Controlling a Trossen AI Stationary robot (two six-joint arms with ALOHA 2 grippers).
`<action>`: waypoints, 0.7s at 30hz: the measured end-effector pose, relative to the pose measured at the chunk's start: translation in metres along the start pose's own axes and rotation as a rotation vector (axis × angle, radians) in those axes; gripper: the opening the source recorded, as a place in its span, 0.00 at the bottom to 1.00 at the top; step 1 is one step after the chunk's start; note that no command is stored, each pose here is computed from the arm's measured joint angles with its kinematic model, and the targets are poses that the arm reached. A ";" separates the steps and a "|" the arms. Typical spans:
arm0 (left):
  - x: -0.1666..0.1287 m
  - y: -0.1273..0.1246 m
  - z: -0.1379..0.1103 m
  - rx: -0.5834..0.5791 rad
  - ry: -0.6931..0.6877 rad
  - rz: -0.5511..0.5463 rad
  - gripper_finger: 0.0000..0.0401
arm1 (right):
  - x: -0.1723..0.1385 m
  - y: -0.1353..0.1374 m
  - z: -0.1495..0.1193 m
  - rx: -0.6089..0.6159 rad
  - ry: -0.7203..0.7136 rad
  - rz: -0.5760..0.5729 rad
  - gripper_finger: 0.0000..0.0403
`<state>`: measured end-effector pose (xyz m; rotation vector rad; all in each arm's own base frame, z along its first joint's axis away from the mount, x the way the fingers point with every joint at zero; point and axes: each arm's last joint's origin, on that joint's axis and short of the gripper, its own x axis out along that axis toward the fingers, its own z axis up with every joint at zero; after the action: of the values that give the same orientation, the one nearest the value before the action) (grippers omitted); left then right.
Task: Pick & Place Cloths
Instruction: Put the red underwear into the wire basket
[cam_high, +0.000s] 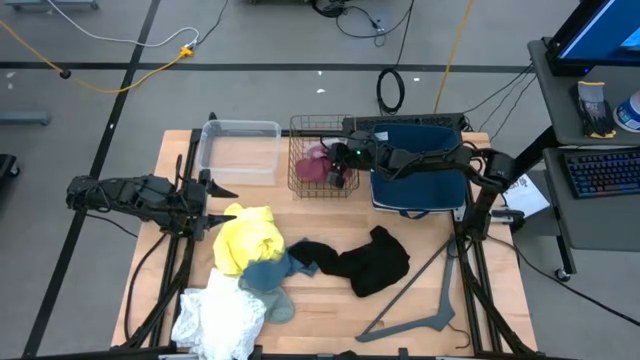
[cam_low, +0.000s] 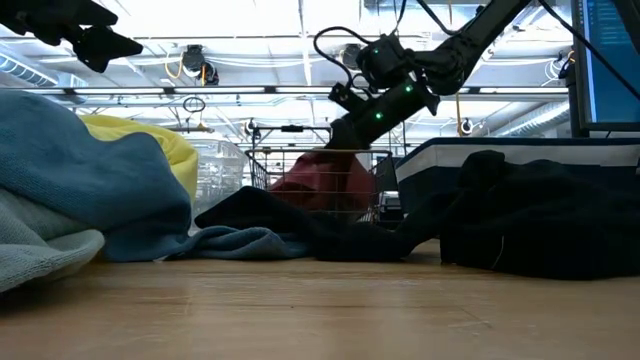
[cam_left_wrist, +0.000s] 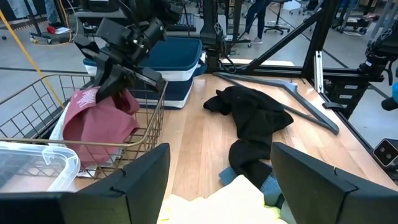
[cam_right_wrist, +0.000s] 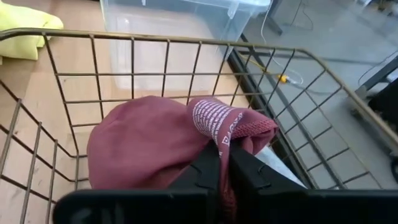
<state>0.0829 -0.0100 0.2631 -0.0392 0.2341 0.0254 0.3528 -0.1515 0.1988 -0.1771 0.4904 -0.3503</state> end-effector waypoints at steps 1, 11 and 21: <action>0.000 0.000 0.000 0.000 0.000 0.000 0.70 | 0.000 0.000 0.000 0.001 0.001 0.001 0.04; 0.000 -0.002 0.000 -0.003 0.005 -0.059 0.70 | 0.000 0.005 -0.002 0.007 0.021 0.037 0.17; 0.000 -0.002 0.000 -0.004 0.004 -0.059 0.70 | -0.011 0.015 -0.004 0.001 0.136 0.087 0.46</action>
<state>0.0829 -0.0118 0.2632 -0.0498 0.2371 -0.0333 0.3463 -0.1338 0.1960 -0.1309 0.6305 -0.2789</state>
